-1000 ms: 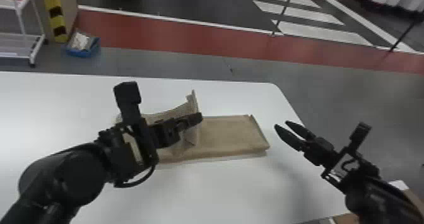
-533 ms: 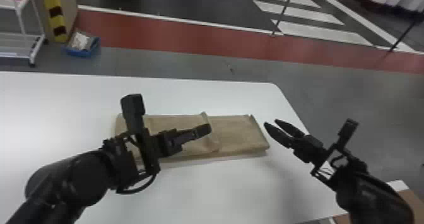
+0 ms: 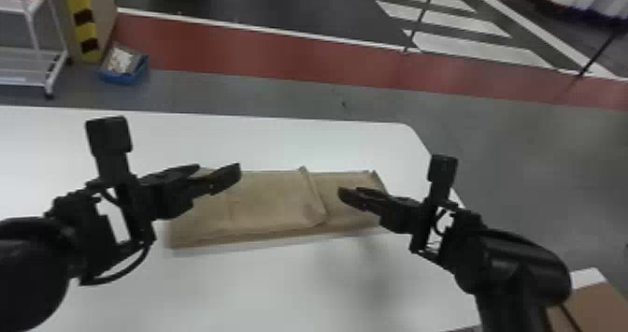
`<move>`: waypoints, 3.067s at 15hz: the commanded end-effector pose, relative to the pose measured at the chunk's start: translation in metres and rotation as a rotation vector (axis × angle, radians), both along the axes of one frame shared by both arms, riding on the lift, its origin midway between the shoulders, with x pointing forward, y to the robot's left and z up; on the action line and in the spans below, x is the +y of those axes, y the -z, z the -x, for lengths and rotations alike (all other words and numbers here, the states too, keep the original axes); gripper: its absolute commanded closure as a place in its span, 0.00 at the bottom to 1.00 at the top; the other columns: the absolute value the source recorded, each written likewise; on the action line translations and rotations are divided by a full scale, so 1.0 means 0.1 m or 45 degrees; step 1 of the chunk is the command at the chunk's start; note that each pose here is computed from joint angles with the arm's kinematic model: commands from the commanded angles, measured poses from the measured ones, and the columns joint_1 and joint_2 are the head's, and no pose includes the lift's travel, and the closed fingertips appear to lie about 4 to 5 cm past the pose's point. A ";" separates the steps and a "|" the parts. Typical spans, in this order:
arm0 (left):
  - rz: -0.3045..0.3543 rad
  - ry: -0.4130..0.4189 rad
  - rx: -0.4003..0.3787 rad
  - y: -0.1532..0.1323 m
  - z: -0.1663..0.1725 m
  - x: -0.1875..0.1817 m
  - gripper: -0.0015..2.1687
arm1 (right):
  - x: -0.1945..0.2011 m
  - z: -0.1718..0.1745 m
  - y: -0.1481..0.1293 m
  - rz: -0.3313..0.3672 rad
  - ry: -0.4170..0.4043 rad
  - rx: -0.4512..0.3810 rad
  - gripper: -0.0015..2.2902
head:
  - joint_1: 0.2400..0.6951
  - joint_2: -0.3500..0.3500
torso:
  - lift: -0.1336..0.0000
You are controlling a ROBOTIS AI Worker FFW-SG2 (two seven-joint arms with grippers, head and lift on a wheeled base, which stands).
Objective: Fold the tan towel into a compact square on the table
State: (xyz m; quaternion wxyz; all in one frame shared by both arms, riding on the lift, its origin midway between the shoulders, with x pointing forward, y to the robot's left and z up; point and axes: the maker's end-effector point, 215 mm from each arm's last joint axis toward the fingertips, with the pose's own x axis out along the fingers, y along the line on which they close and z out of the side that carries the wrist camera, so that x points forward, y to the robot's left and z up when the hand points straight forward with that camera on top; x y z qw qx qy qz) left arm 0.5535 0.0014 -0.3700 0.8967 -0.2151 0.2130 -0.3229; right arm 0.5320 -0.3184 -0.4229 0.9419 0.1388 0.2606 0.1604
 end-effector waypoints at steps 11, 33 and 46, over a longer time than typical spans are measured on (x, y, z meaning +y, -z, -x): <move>-0.061 -0.158 -0.309 -0.19 0.20 0.87 0.02 | 0.79 -0.29 0.06 0.140 -0.041 0.168 0.21 | 1.00 0.28 | 0.08; -0.040 -0.124 -0.292 -0.11 0.38 0.73 0.02 | 0.81 -0.23 -0.05 0.161 -0.040 0.188 0.40 | 1.00 0.26 | 0.08; -0.066 -0.169 -0.289 -0.09 0.33 0.89 0.02 | 0.74 -0.03 -0.90 0.052 -0.011 -0.024 0.54 | 1.00 0.30 | 0.08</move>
